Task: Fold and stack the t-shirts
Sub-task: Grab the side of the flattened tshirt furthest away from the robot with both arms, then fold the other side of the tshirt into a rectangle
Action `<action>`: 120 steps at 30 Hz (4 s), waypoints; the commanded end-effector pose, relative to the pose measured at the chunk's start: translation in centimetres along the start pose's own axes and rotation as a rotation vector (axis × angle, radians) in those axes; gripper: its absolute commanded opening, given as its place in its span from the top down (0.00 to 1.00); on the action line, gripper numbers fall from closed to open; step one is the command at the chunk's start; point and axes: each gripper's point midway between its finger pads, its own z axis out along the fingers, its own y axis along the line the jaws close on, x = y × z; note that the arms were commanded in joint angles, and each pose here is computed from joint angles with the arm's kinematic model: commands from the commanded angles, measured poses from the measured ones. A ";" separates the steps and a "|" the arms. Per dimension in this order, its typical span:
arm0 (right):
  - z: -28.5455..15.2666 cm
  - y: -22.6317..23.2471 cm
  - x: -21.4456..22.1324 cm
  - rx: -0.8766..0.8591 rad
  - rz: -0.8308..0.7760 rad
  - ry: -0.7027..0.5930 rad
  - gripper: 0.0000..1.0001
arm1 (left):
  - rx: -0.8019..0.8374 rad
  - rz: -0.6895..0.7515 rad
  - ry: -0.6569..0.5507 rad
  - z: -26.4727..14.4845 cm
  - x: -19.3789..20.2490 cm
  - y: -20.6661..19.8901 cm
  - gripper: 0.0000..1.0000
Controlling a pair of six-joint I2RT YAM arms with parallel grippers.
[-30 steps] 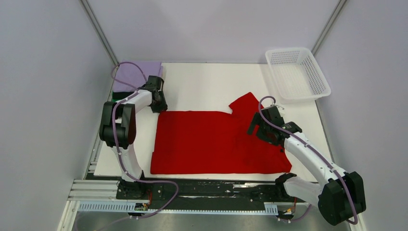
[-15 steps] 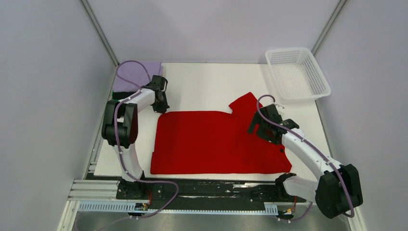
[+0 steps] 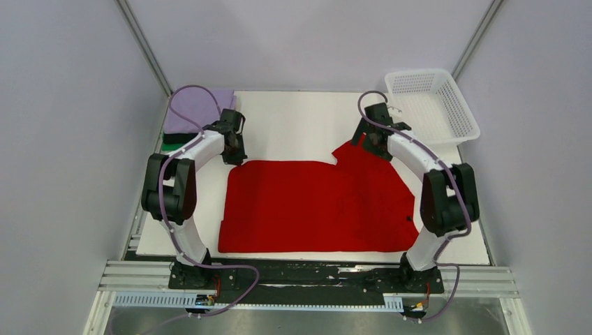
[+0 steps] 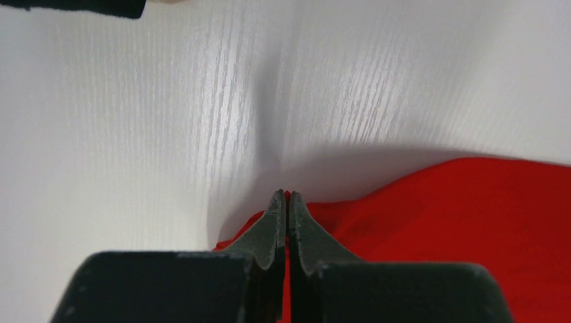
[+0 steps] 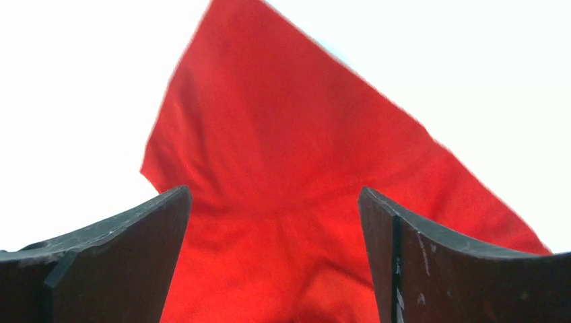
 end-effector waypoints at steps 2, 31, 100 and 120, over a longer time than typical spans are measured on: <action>4.9 3.6 -5.8 0.012 -0.084 -0.105 0.13 | 0.042 0.017 -0.061 -2.3 -0.7 -0.6 1.00; 11.9 5.1 -4.3 0.026 -0.206 -0.018 0.87 | 0.031 -0.001 -0.057 -2.1 -1.2 -0.7 1.00; -14.7 -10.6 16.3 0.077 -0.100 0.402 0.90 | 0.009 -0.262 -0.067 -10.0 14.4 4.8 0.98; -15.6 -5.4 13.6 -0.158 0.122 0.200 0.00 | 0.385 -0.158 -0.148 -14.6 8.7 -2.5 0.00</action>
